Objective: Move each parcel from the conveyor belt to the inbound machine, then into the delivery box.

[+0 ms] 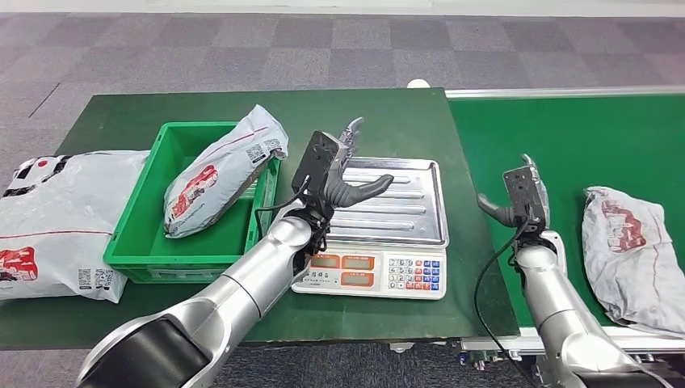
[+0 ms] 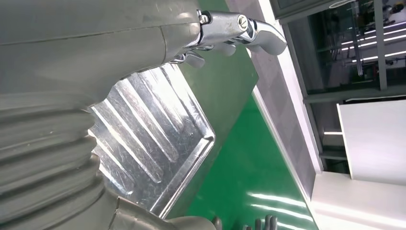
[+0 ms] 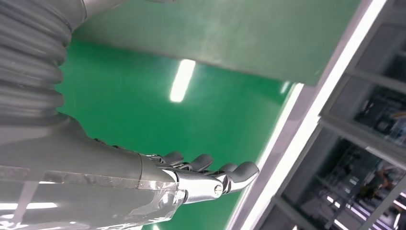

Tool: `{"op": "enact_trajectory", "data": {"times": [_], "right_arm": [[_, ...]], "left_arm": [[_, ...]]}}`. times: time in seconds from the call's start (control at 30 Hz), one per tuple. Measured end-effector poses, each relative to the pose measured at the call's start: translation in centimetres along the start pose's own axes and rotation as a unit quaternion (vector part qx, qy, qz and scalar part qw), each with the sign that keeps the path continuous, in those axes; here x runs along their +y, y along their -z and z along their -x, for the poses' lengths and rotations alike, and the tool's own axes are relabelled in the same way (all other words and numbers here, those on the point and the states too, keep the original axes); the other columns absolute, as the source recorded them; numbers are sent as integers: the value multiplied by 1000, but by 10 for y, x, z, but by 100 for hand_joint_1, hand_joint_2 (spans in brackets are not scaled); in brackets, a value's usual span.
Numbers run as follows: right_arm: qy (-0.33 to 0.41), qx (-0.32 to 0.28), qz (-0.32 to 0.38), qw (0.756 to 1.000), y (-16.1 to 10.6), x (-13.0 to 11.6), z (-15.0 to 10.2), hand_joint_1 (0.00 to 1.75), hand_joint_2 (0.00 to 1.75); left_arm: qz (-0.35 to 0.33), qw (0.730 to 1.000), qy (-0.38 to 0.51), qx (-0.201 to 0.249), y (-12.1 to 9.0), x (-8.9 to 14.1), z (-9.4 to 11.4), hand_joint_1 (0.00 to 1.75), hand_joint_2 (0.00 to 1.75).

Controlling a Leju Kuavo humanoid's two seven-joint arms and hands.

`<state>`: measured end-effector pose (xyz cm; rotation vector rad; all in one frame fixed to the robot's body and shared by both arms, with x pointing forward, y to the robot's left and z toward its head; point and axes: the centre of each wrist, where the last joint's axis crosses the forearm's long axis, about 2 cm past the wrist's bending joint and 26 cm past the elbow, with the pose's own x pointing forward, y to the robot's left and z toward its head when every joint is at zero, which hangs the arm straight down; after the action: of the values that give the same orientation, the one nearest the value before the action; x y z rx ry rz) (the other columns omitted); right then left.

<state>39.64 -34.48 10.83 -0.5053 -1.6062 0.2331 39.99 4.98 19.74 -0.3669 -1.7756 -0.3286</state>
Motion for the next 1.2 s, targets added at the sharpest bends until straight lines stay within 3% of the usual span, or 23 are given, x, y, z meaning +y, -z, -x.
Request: {"op": "enact_trajectory", "data": {"times": [0.23, 0.47, 0.63, 0.87, 1.2], "right_arm": [[-86, 4, 53, 995, -18, -20, 25, 0, 175], [-229, 41, 121, 965, -37, -49, 50, 0, 175], [-279, 71, 124, 950, -49, -58, 63, 0, 175], [-389, 148, 119, 901, -62, -60, 77, 0, 175], [-422, 234, 92, 871, -71, -62, 93, 0, 175]], "left_arm": [[5, 1000, 27, 6, -4, 5, 7, 0, 175], [10, 999, 46, 16, -5, 8, 10, 0, 175], [12, 998, 52, 17, -5, 8, 9, 0, 175], [11, 998, 56, 20, -4, 12, 8, 0, 175], [-9, 999, 46, 21, -2, 20, 8, 0, 175]]}}
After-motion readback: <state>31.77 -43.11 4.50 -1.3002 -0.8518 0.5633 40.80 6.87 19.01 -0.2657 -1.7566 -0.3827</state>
